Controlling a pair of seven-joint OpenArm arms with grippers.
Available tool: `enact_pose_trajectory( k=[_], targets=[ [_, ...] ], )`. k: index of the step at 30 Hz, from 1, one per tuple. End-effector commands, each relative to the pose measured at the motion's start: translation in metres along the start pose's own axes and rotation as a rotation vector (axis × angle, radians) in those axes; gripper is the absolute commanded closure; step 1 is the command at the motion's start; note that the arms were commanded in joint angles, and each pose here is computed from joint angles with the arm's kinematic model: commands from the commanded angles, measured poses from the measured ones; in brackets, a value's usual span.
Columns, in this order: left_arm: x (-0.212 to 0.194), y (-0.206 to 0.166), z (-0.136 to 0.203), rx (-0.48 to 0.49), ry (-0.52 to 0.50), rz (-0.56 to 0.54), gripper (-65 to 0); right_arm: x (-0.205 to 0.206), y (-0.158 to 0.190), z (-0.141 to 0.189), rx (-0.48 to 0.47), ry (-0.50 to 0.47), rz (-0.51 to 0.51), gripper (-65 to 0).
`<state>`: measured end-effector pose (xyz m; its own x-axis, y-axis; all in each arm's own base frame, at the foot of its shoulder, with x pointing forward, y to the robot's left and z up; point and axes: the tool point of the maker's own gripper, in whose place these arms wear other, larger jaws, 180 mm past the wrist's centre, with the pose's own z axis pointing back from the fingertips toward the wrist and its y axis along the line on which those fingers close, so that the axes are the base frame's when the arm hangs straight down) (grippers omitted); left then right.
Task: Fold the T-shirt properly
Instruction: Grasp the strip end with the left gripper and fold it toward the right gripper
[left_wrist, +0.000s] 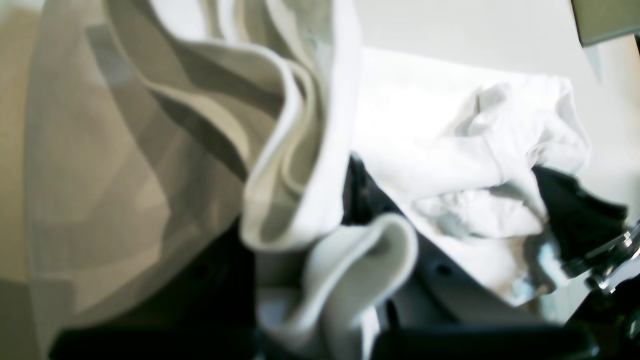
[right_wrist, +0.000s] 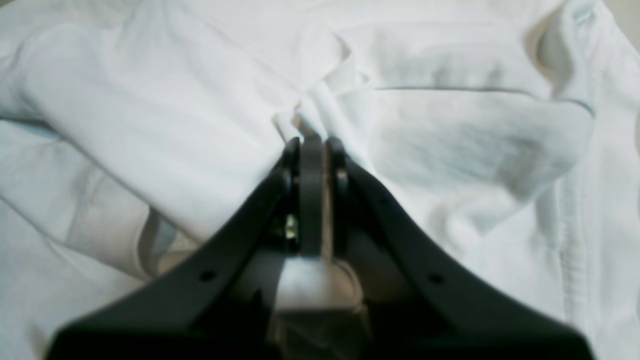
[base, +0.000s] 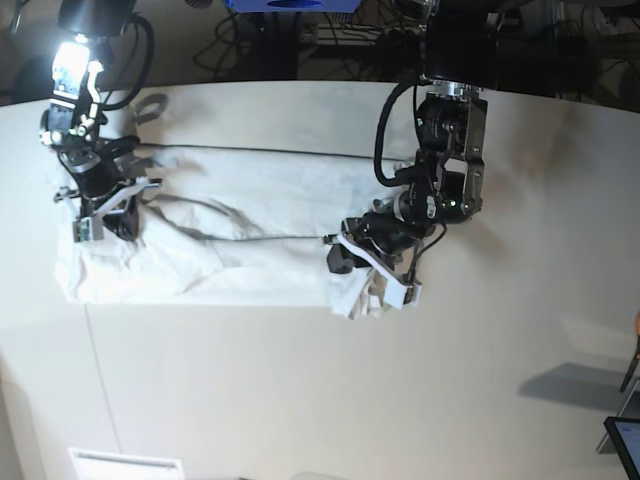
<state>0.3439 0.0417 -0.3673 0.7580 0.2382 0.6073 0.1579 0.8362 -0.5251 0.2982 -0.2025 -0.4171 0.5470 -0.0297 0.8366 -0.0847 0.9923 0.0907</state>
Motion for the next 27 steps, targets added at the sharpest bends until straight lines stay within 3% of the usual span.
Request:
enact_pose_trajectory(
  k=[1,13,20,27],
  targets=[
    [0.017,-0.011,0.001,-0.031,-0.049,-0.011,0.0,-0.017,-0.009,0.002,-0.038,0.087,0.028,-2.2],
    [0.015,-0.034,-0.006,-0.085,-0.057,0.022,-0.7,-0.017,-0.009,0.002,-0.038,0.087,0.028,-2.2],
    [0.014,-0.04,-0.007,-0.105,-0.057,0.024,-26.5,-0.017,-0.011,0.003,-0.04,0.087,0.032,-2.2],
    [0.024,-0.08,0.001,-0.327,-0.092,-0.002,-29.9,-0.016,-0.01,0.002,-0.039,0.085,0.031,-2.2]
  ],
)
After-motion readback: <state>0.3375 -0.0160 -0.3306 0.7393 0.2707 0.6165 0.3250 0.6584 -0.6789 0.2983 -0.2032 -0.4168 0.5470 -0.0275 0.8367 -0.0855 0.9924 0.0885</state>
